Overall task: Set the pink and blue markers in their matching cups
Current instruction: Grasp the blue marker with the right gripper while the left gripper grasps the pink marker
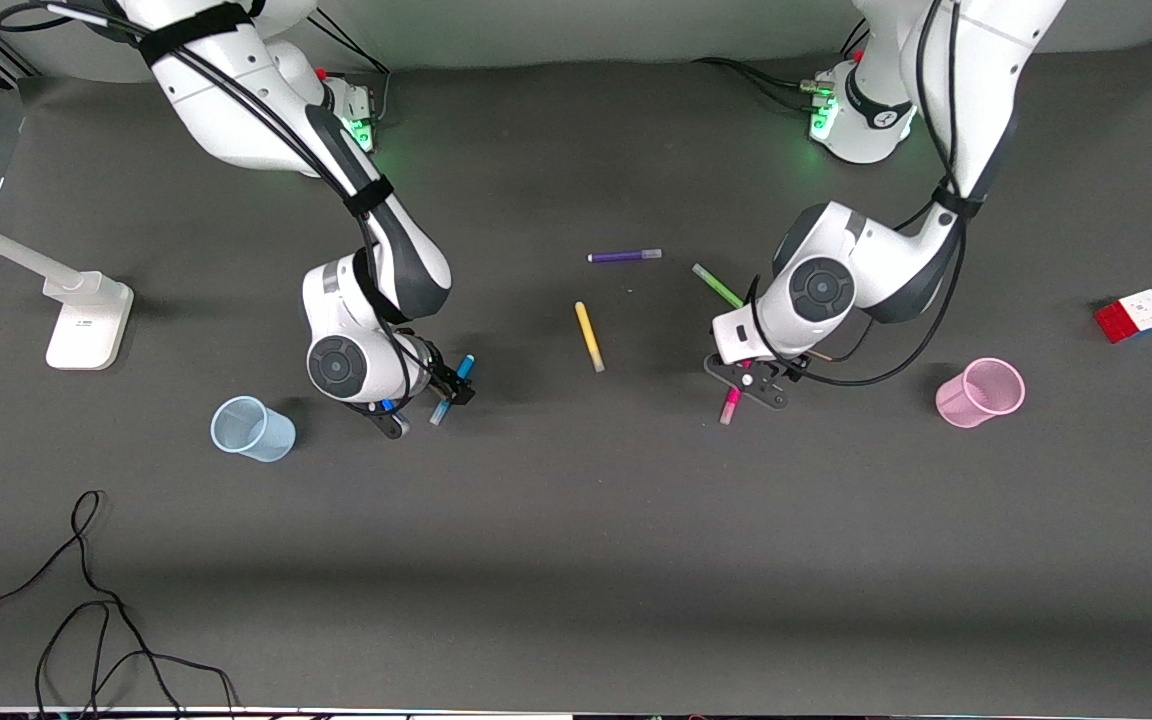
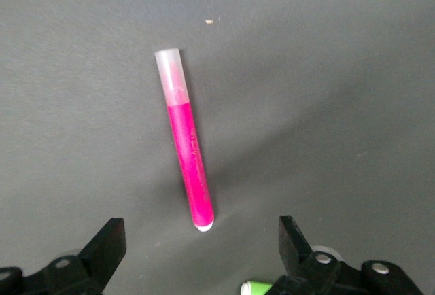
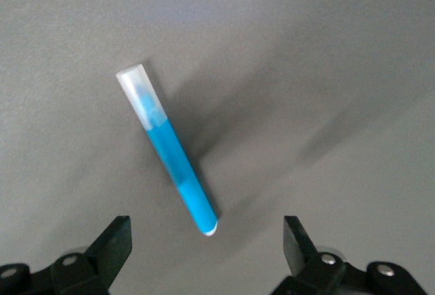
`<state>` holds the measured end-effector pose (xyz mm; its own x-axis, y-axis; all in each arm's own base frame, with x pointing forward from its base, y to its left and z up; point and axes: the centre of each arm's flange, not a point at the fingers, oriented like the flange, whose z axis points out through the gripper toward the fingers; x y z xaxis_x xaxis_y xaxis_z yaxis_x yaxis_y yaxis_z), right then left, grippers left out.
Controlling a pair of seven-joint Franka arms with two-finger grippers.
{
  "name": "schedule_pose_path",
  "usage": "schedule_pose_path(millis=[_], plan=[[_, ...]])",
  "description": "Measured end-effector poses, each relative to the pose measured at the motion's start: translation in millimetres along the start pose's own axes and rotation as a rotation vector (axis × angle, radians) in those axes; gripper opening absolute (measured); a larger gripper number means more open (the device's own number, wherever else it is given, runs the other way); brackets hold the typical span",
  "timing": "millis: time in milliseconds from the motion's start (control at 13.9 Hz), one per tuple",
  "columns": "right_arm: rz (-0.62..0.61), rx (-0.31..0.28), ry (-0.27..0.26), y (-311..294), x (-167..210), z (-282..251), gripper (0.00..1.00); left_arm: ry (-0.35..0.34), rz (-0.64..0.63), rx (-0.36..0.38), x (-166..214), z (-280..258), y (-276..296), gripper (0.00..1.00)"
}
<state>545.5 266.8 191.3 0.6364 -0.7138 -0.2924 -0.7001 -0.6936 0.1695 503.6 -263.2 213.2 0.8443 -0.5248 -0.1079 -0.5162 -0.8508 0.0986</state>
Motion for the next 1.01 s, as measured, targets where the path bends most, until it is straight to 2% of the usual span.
schedule_pose_path(millis=[288, 359, 431, 575, 647, 791, 1007], plan=[[-0.025, -0.011, 0.016, -9, -12, 29, 0.97, 0.002, -0.022, -0.008, 2, 29, -3, 1.0], [-0.033, -0.017, 0.017, -11, -17, 33, 0.91, 0.003, -0.029, -0.009, 3, 34, -4, 1.0], [-0.038, -0.021, 0.017, -12, -20, 36, 0.91, 0.002, -0.036, -0.01, 3, 37, -4, 1.0], [-0.041, -0.021, 0.019, -12, -22, 36, 0.74, 0.0, -0.045, -0.009, 2, 39, -4, 0.99], [-0.04, -0.021, 0.019, -12, -21, 36, 0.74, 0.0, -0.047, -0.008, 3, 39, -4, 0.96], [-0.039, -0.017, 0.021, -13, -20, 35, 0.61, 0.0, -0.051, -0.008, 3, 39, -4, 0.75], [-0.036, -0.016, 0.022, -13, -18, 34, 0.56, 0.006, -0.066, -0.001, 5, 35, -7, 0.4]])
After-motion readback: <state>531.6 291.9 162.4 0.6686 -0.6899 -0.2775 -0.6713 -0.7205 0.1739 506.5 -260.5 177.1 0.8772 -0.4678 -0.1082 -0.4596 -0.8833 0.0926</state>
